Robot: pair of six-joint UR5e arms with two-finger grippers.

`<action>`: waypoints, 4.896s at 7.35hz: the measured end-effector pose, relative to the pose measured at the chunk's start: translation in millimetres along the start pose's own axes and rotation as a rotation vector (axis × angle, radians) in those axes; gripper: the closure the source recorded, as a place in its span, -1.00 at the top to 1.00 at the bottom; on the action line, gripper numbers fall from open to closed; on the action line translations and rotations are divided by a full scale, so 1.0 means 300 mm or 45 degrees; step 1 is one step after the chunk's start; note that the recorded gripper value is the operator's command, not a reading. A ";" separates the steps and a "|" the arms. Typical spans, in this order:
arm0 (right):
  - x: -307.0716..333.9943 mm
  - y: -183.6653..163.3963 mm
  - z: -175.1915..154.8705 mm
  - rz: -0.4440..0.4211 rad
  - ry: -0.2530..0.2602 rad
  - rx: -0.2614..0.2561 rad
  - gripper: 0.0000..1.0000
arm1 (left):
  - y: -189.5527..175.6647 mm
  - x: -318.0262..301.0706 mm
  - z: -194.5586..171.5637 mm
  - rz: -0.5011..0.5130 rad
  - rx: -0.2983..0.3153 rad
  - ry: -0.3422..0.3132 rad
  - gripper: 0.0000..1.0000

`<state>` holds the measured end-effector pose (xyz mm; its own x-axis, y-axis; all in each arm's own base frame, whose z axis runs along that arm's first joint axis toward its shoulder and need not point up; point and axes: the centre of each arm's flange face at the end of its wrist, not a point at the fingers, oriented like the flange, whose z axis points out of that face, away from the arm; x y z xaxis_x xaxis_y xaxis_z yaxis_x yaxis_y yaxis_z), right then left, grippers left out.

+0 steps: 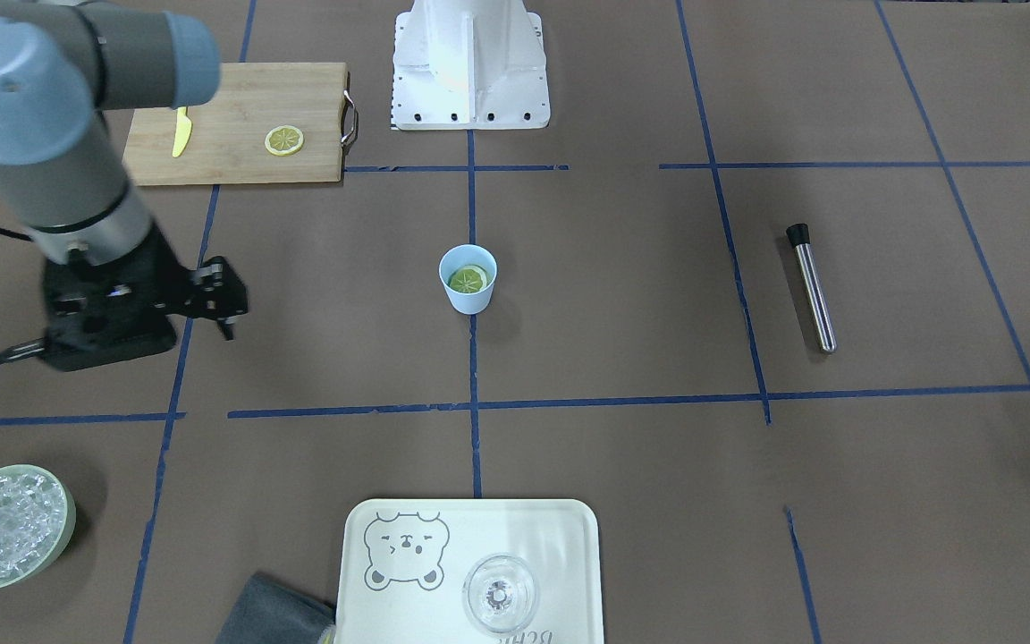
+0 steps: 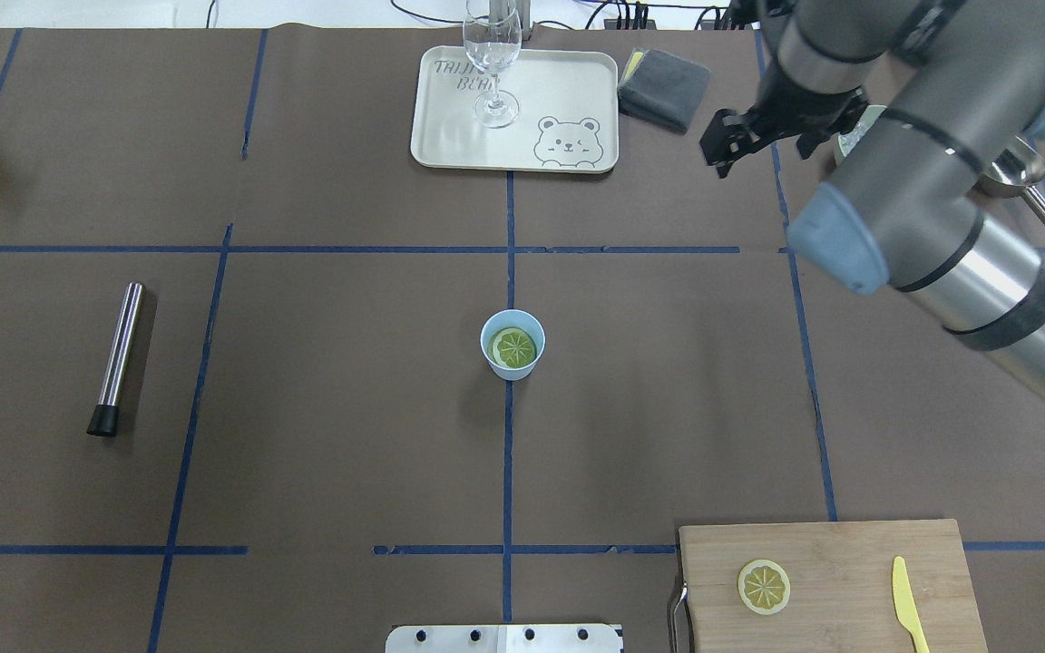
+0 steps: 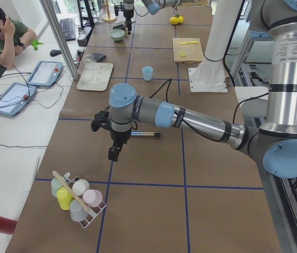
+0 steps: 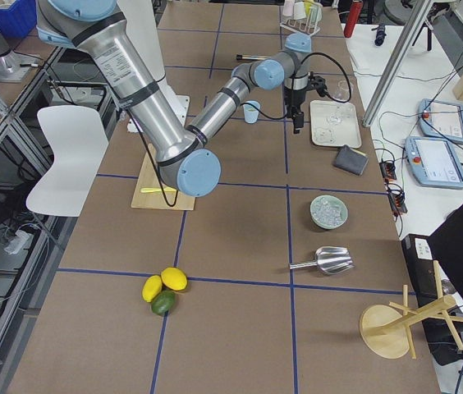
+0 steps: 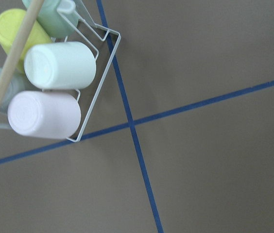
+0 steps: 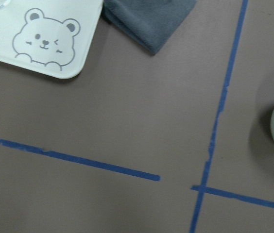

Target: Squeeze lemon into cup

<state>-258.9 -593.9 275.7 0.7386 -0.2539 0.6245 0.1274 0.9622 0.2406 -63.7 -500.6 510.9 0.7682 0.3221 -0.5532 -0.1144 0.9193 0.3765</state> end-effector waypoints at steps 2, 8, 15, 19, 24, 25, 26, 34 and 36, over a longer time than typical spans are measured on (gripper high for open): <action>0.433 0.104 0.013 -0.094 0.023 -0.053 1.00 | -0.091 0.043 -0.070 0.166 0.223 -0.025 1.00; 1.318 0.732 0.061 0.151 0.039 -0.199 1.00 | -0.143 0.402 0.071 0.158 0.270 0.351 1.00; 1.351 0.778 0.067 0.156 0.038 -0.187 1.00 | -0.089 0.732 0.593 -0.231 0.026 0.157 0.50; 1.360 0.787 0.079 0.142 0.043 -0.166 1.00 | -0.089 0.823 0.783 -0.224 -0.012 0.140 0.48; 1.360 0.785 0.078 0.144 0.046 -0.165 1.00 | -0.094 0.878 0.839 -0.192 -0.031 0.154 0.35; 1.360 0.785 0.078 0.142 0.046 -0.165 1.00 | -0.091 0.879 0.845 -0.192 -0.035 0.153 0.35; 1.360 0.785 0.078 0.141 0.046 -0.165 1.00 | -0.088 0.883 0.850 -0.191 -0.039 0.153 0.35; 1.363 0.786 0.075 0.138 0.048 -0.164 1.00 | -0.110 0.967 0.785 -0.111 -0.002 0.203 -1.00; 1.365 0.787 0.074 0.144 0.048 -0.163 1.00 | -0.173 1.025 0.662 0.017 0.127 0.215 -1.00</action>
<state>59.0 -473.0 604.7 0.7771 -0.1419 0.6132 0.1235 0.9897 0.0726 303.5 -494.1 468.9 0.6494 0.3750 -0.6616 -0.0542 0.8906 0.4516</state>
